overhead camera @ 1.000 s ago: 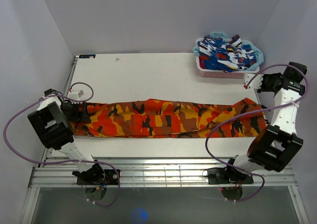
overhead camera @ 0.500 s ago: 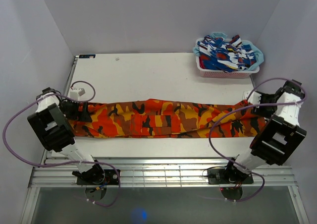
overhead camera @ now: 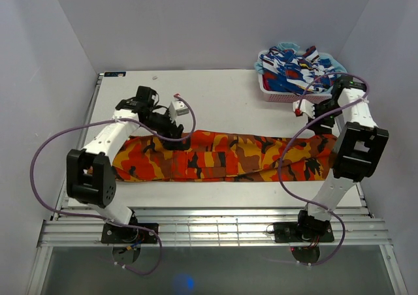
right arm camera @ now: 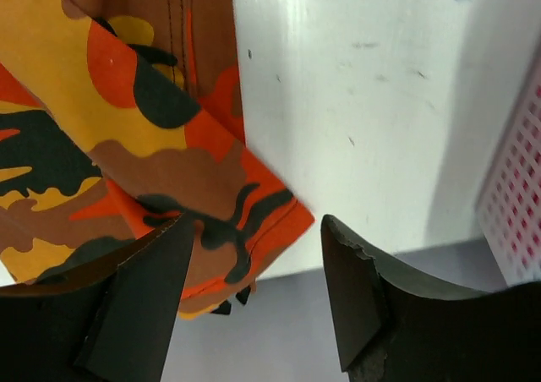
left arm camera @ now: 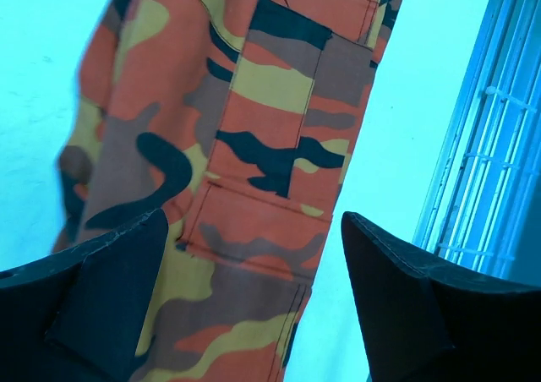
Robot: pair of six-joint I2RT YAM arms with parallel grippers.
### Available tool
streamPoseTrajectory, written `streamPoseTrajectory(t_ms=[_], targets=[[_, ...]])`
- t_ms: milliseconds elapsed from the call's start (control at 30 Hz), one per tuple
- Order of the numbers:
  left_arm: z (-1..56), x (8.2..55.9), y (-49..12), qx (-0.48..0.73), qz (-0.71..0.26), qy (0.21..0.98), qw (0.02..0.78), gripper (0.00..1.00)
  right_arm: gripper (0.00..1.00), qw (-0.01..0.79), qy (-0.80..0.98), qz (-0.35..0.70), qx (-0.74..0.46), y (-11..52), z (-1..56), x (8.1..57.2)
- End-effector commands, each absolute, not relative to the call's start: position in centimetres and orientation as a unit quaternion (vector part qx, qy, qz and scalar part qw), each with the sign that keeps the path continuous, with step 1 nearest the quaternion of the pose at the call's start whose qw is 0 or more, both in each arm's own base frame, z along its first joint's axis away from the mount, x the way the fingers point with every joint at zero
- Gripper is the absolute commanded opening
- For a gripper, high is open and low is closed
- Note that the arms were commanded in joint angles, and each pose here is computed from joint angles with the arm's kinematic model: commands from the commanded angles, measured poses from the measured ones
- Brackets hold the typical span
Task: Fold and stack the trousers
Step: Fold the trousers
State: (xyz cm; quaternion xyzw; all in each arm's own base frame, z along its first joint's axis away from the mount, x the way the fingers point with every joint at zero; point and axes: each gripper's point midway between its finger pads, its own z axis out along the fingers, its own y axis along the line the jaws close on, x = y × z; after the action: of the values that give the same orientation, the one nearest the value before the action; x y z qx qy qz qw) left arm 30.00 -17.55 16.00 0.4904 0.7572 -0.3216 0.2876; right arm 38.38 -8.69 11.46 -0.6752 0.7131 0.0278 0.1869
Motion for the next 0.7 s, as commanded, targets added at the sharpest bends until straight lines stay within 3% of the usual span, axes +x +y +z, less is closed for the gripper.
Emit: streamPoseTrajectory(t_ms=[0, 300, 667], targets=[[15.1, 30.0, -19.1, 0.472, -0.348, 0.764, 0.269, 0.94, 0.68, 0.115, 0.709, 0.021, -0.696, -9.6, 9.3, 39.0], [11.1, 28.9, -18.2, 0.460, -0.328, 0.788, 0.245, 0.94, 0.67, 0.069, 0.696, -0.019, -0.715, -12.2, 6.0, 41.6], [10.3, 27.9, -17.3, 0.448, -0.308, 0.805, 0.238, 0.94, 0.65, 0.053, 0.684, -0.023, -0.727, -13.1, 2.0, 43.0]])
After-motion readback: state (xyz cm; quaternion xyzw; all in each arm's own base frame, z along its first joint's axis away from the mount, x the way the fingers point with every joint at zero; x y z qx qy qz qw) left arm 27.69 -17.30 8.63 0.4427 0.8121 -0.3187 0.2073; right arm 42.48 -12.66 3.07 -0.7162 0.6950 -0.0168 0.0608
